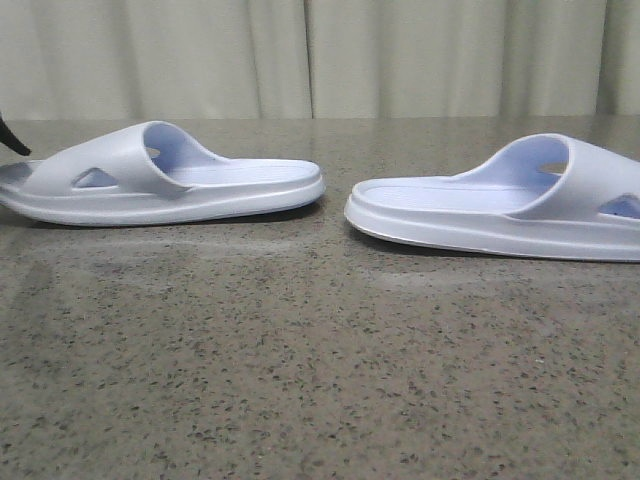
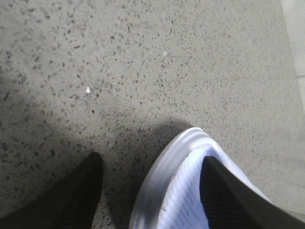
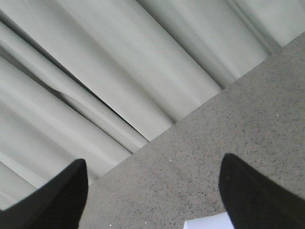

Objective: Insert blue slippers together front up
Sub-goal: 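Lower the left gripper and pinch the slipper's heel rim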

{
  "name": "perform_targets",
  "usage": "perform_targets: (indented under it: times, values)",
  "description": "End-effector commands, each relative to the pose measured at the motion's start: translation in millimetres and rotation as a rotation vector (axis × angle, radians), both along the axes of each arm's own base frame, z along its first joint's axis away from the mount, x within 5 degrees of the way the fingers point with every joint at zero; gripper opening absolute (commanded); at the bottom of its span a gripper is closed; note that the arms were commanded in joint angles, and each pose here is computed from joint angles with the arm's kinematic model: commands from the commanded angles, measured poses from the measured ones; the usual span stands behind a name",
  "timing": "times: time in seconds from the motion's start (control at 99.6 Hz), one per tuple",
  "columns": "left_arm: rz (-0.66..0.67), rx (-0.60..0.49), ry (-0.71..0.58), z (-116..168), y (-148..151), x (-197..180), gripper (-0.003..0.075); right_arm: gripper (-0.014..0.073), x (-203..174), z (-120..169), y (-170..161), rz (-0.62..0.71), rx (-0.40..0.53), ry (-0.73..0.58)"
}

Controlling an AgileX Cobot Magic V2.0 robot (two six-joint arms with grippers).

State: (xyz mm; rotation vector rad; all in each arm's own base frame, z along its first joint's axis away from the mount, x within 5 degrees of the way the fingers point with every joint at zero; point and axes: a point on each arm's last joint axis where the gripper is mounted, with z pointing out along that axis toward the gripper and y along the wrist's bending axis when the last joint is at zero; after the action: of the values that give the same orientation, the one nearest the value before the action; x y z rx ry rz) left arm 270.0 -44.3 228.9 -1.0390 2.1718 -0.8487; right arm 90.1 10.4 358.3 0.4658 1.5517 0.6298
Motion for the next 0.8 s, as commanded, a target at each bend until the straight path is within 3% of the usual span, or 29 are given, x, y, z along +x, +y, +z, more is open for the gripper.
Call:
perform_targets:
  times: [0.0,0.793]
  values:
    - [-0.001,-0.007,-0.027,7.5,-2.3,1.9,0.0400,0.0498,0.4,15.1,-3.6,-0.039,0.006,-0.076]
    - [-0.047,0.018,-0.043,7.4,-5.7,1.8,0.0400,0.0498,0.4,15.7,-4.0,-0.043,0.006,-0.082]
